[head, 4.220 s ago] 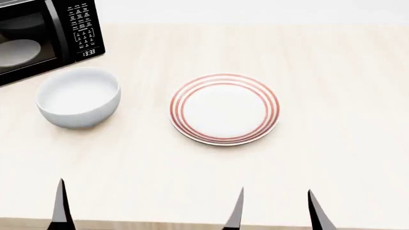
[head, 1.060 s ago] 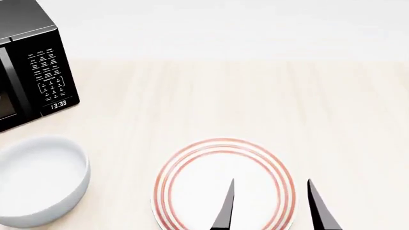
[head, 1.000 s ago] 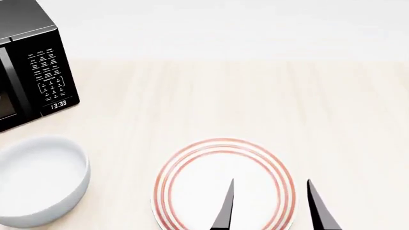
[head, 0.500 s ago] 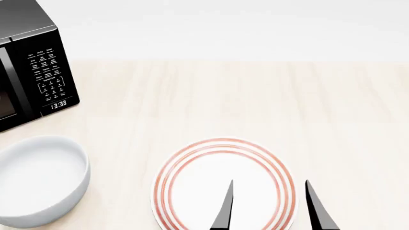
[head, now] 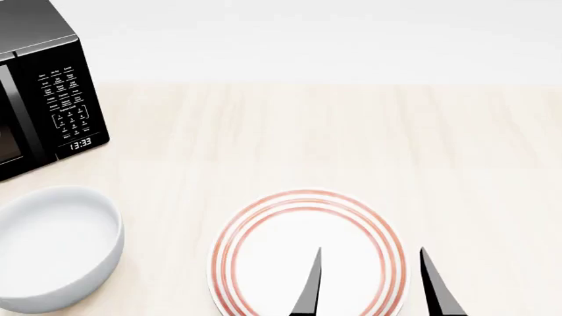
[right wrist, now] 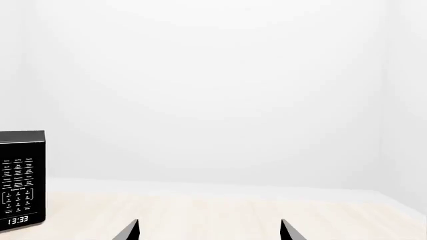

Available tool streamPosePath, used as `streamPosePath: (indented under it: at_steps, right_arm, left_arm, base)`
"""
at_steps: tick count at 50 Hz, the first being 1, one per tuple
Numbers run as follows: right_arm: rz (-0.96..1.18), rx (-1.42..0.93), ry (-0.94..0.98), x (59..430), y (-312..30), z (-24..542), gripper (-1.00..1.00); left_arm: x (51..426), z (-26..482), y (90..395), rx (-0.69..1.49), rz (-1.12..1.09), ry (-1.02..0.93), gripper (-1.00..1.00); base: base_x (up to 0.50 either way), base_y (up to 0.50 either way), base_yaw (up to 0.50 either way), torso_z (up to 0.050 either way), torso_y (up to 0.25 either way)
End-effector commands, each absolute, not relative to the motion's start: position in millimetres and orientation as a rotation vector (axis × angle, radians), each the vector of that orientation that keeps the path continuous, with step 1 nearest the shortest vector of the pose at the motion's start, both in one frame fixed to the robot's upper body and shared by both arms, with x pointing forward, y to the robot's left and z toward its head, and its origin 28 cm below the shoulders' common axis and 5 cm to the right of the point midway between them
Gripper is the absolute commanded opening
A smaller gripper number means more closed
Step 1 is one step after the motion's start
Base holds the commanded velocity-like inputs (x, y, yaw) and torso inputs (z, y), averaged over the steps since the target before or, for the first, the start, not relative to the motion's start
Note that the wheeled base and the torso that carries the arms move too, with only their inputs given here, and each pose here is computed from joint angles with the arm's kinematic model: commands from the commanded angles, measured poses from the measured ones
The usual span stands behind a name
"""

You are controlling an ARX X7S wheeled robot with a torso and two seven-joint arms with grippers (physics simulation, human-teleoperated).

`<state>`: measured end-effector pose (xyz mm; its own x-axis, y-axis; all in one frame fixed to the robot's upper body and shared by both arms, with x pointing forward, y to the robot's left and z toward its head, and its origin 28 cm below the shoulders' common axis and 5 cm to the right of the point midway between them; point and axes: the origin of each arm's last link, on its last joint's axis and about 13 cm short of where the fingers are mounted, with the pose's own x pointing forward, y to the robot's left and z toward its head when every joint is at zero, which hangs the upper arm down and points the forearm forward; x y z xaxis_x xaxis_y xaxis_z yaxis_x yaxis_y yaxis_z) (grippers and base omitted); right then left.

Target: Pick up the white bowl and put it on the plate.

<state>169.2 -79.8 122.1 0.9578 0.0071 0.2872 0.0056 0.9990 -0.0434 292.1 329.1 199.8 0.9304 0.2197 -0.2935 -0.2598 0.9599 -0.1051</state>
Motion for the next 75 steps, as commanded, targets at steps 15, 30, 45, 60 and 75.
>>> streamPosePath:
  at_steps: [15,30,45,60,75]
  right_arm:
    - [0.002,-0.046,-0.291,169,-79,121,1.00]
    - [0.002,-0.047,-0.291,169,-79,122,1.00]
    - [0.003,-0.047,-0.293,169,-80,122,1.00]
    - [0.005,-0.046,-0.292,169,-80,122,1.00]
    - [0.005,-0.045,-0.288,170,-80,120,1.00]
  left_arm:
    - [297,175,331,-0.129,0.268,0.345,1.00]
    - [300,164,333,-0.117,0.284,0.369,1.00]
    - [303,156,332,-0.102,0.291,0.383,1.00]
    - [306,149,331,-0.092,0.296,0.397,1.00]
    - [312,139,329,-0.081,0.295,0.415,1.00]
  base:
    - [0.00,0.00,0.00,0.000,0.000]
    - [0.00,0.00,0.00,0.000,0.000]
    - [0.00,0.00,0.00,0.000,0.000]
    - [0.00,0.00,0.00,0.000,0.000]
    - [0.00,0.00,0.00,0.000,0.000]
